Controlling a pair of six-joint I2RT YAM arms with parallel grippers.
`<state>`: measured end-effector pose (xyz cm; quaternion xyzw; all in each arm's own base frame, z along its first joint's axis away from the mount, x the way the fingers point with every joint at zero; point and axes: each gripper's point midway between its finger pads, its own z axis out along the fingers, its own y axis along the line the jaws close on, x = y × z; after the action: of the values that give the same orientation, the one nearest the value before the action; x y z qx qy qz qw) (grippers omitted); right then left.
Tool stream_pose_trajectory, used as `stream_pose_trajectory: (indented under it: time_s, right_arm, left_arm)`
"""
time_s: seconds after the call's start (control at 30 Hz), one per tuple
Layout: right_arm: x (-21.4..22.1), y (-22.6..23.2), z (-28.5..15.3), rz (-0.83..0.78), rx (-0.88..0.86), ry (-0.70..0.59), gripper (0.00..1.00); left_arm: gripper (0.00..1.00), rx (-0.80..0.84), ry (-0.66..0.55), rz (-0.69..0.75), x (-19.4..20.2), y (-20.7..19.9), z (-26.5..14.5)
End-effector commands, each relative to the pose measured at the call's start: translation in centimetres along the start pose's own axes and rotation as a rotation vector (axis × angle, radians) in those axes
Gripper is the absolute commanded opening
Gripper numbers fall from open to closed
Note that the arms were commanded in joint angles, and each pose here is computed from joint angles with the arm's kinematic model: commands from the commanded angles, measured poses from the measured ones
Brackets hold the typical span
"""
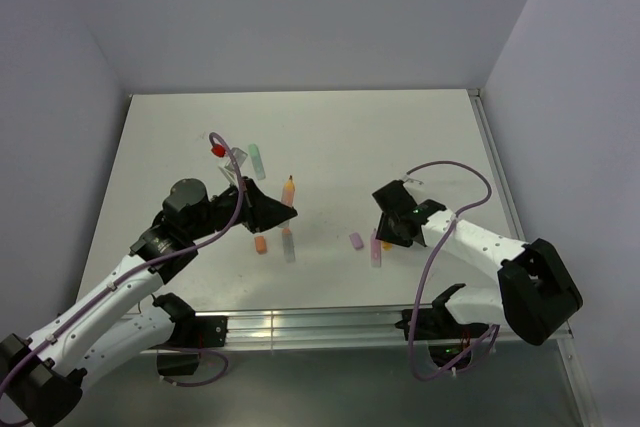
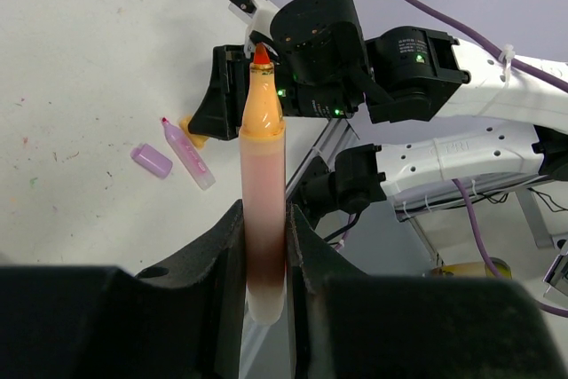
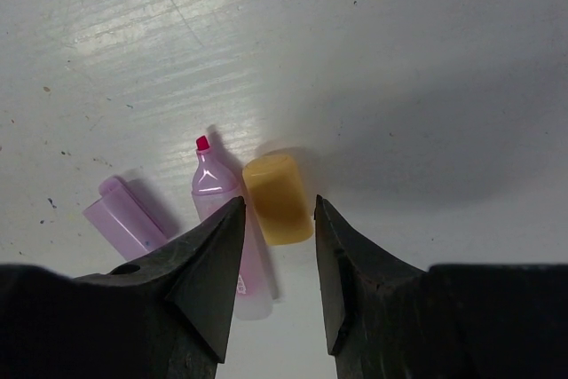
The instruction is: Insert the pens into the pen caps
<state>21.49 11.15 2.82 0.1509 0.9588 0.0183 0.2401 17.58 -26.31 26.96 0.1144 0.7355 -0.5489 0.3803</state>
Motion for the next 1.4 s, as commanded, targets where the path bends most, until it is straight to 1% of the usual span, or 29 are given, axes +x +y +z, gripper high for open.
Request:
stream_pose_trajectory:
  time_s: [0.0, 0.7, 0.8, 0.9, 0.93, 1.0, 1.03, 1.1, 1.13, 1.2, 1.23, 1.27, 1.3, 1.37]
  right_arm:
    - [-0.4, -0.3, 0.3, 0.008, -0.004, -0.02, 0.45]
    - [0.8, -0.4, 2.2, 0.011, -0.017, 0.033, 0.42]
    - [0.8, -0.4, 2.2, 0.012, -0.019, 0.032, 0.38]
    - [0.7, -0.4, 2.2, 0.011, -0.021, 0.035, 0.23]
    - [0.6, -0.3, 2.1, 0.011, -0.026, 0.031, 0.16]
    - [0.3, -0.5, 1.8, 0.013, -0.017, 0.023, 0.08]
    - [-0.4, -0.1, 1.2, 0.018, -0.032, 0.0, 0.0]
    - [-1.1, -0.2, 0.5, 0.014, -0.031, -0.018, 0.0]
    - [-2.3, 0.5, -0.6, 0.021, -0.057, -0.054, 0.0]
    - [-3.3, 0.7, -2.0, 0.012, -0.067, -0.075, 0.0]
    - [-5.2, 1.7, -3.7, 0.022, -0.108, -0.127, 0.0]
    - [-5.8, 1.9, -4.7, 0.018, -0.118, -0.141, 0.0]
    - [-8.2, 3.0, -6.7, 0.018, -0.158, -0.198, 0.0]
    - [-10.3, 4.2, -8.7, 0.009, -0.192, -0.247, 0.0]
  left_arm:
    - [0.0, 0.047, -0.014, 0.036, -0.8, -1.3, 0.0]
    - [0.0, 0.045, -0.007, 0.023, -0.9, -1.1, 0.7]
    - [0.0, 0.039, 0.004, 0.015, -0.6, -0.7, 0.9]
    - [0.0, 0.043, 0.016, 0.013, -0.3, -0.5, 1.1]
    - [0.0, 0.048, 0.015, 0.015, -0.3, -0.5, 1.2]
    - [0.0, 0.058, 0.031, 0.012, 0.2, -0.3, 1.4]
    - [0.0, 0.065, 0.033, 0.015, 0.2, -0.4, 1.4]
    - [0.0, 0.09, 0.037, 0.02, 0.4, -0.6, 1.5]
    - [0.0, 0.099, 0.041, 0.022, 0.5, -0.6, 1.5]
    - [0.0, 0.105, 0.05, 0.028, 0.6, -0.6, 1.7]
    - [0.0, 0.107, 0.052, 0.034, 0.5, -0.7, 1.8]
    - [0.0, 0.11, 0.054, 0.037, 0.1, -0.9, 2.0]
    - [0.0, 0.116, 0.06, 0.042, 0.1, -1.1, 2.1]
    - [0.0, 0.135, 0.06, 0.057, -0.5, -1.6, 2.5]
